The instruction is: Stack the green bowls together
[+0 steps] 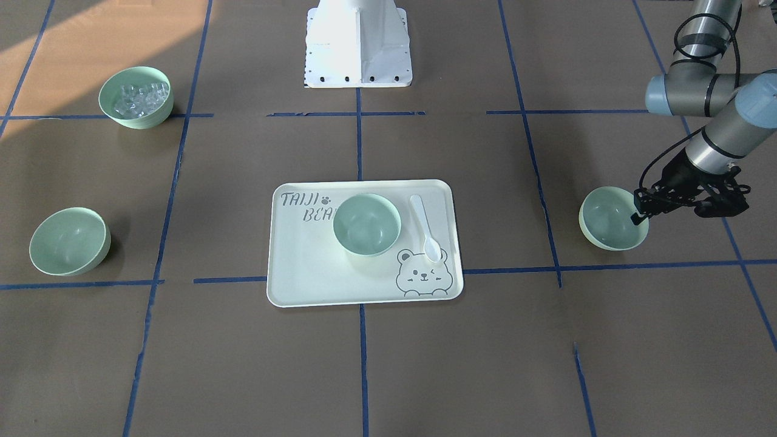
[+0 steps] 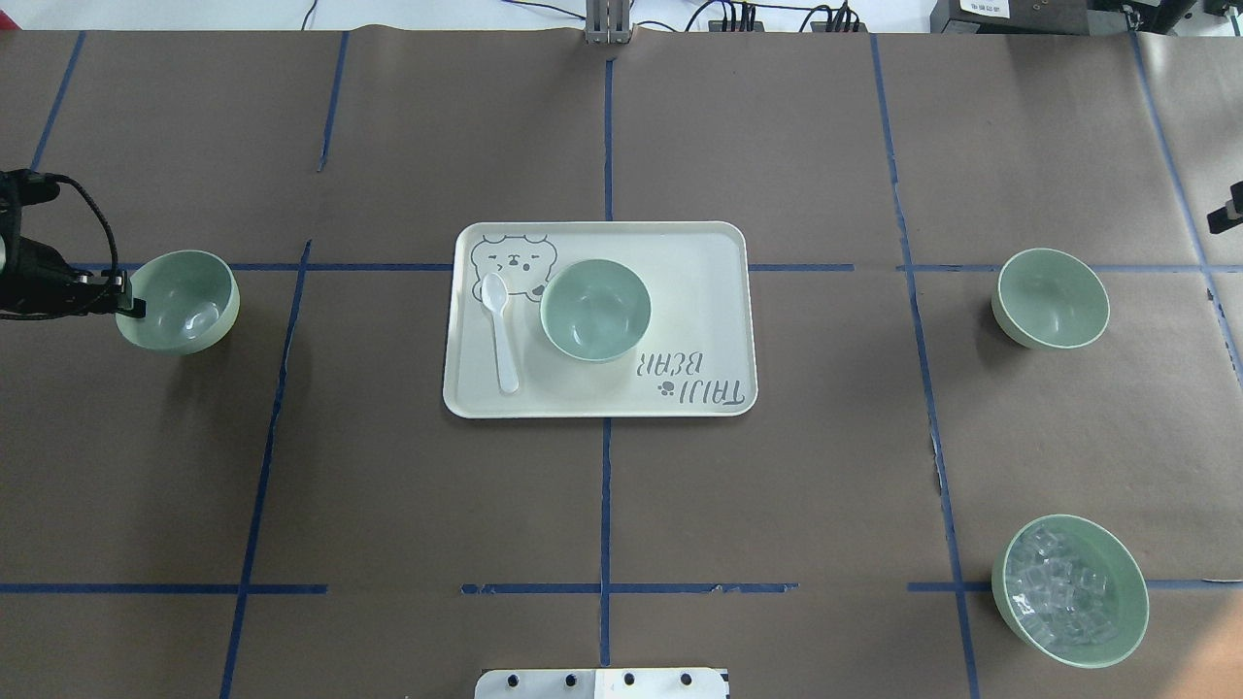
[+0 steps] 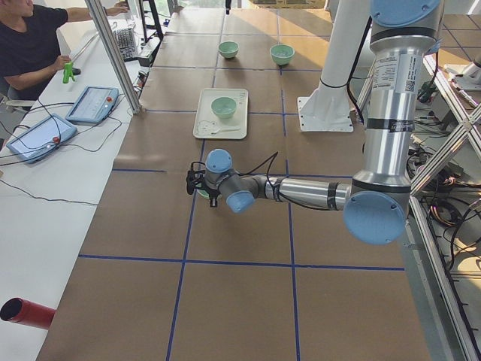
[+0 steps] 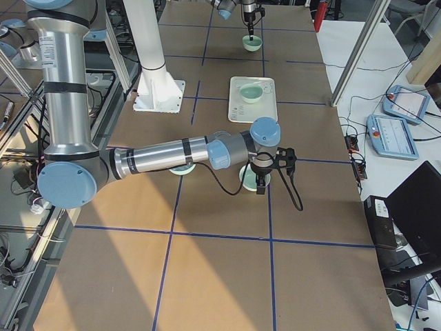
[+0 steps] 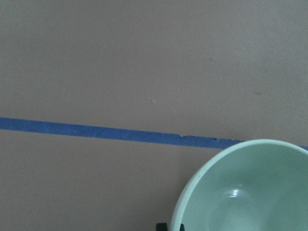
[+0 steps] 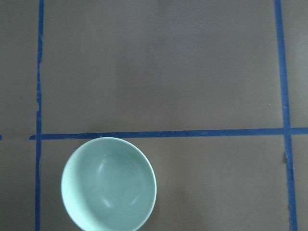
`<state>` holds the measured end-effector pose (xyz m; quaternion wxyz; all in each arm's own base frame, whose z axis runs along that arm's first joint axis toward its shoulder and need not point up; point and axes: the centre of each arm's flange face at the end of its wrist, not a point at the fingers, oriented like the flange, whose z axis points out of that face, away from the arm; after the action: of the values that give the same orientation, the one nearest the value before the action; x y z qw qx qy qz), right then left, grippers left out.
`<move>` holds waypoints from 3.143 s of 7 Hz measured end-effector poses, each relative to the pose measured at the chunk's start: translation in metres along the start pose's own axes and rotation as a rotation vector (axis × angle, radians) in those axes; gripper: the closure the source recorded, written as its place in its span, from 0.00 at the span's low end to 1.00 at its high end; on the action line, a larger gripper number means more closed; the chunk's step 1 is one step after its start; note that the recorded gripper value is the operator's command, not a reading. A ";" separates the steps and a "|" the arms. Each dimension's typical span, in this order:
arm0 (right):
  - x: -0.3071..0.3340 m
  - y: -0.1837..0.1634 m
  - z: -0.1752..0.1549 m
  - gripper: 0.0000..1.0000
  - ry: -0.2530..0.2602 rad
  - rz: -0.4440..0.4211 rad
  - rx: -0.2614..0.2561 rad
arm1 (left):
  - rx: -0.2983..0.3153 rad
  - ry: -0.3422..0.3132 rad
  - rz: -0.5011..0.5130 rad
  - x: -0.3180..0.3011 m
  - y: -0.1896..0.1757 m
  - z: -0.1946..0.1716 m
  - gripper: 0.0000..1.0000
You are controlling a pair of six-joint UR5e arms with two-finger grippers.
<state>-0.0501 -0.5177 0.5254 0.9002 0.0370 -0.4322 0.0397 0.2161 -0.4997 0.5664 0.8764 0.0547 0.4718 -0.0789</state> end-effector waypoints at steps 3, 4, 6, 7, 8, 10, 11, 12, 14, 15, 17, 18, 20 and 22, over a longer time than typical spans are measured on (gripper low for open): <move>-0.045 0.016 0.072 0.00 0.024 0.004 0.051 | -0.020 0.004 -0.088 0.077 -0.031 -0.063 1.00; -0.030 0.023 0.098 0.00 0.017 -0.008 0.065 | -0.014 0.011 -0.127 0.102 -0.038 -0.075 1.00; -0.014 0.033 0.137 0.06 0.029 -0.033 0.070 | -0.003 0.027 -0.172 0.126 -0.045 -0.086 1.00; -0.014 0.035 0.150 0.34 0.040 -0.044 0.067 | 0.000 0.032 -0.182 0.131 -0.046 -0.088 1.00; -0.014 0.035 0.157 0.73 0.046 -0.047 0.064 | 0.000 0.034 -0.186 0.133 -0.047 -0.089 1.00; -0.014 0.034 0.161 1.00 0.047 -0.052 0.059 | 0.004 0.042 -0.192 0.140 -0.049 -0.091 1.00; -0.014 0.034 0.161 1.00 0.046 -0.054 0.058 | 0.009 0.049 -0.205 0.147 -0.051 -0.093 1.00; -0.016 0.034 0.160 1.00 0.039 -0.055 0.055 | 0.014 0.056 -0.219 0.154 -0.053 -0.095 1.00; -0.026 0.029 0.149 1.00 -0.023 -0.051 0.028 | 0.026 0.088 -0.248 0.189 -0.058 -0.100 1.00; -0.029 0.022 0.139 1.00 -0.062 -0.045 0.019 | 0.031 0.108 -0.257 0.219 -0.055 -0.098 1.00; -0.039 0.007 0.116 1.00 -0.132 -0.035 0.010 | 0.053 0.127 -0.281 0.295 -0.027 -0.067 1.00; -0.049 0.000 0.109 1.00 -0.160 -0.018 0.006 | 0.072 0.122 -0.293 0.329 -0.007 -0.048 1.00; -0.074 -0.010 0.094 1.00 -0.200 0.026 0.007 | 0.123 0.063 -0.297 0.391 0.036 -0.006 1.00; -0.098 -0.016 0.079 1.00 -0.226 0.065 0.019 | 0.139 0.023 -0.290 0.430 0.065 0.018 1.00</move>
<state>-0.1709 -0.5451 0.4977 0.8434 0.0357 -0.5316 0.0688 0.4765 -0.4765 0.2183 0.8447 0.0473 0.4780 -0.2363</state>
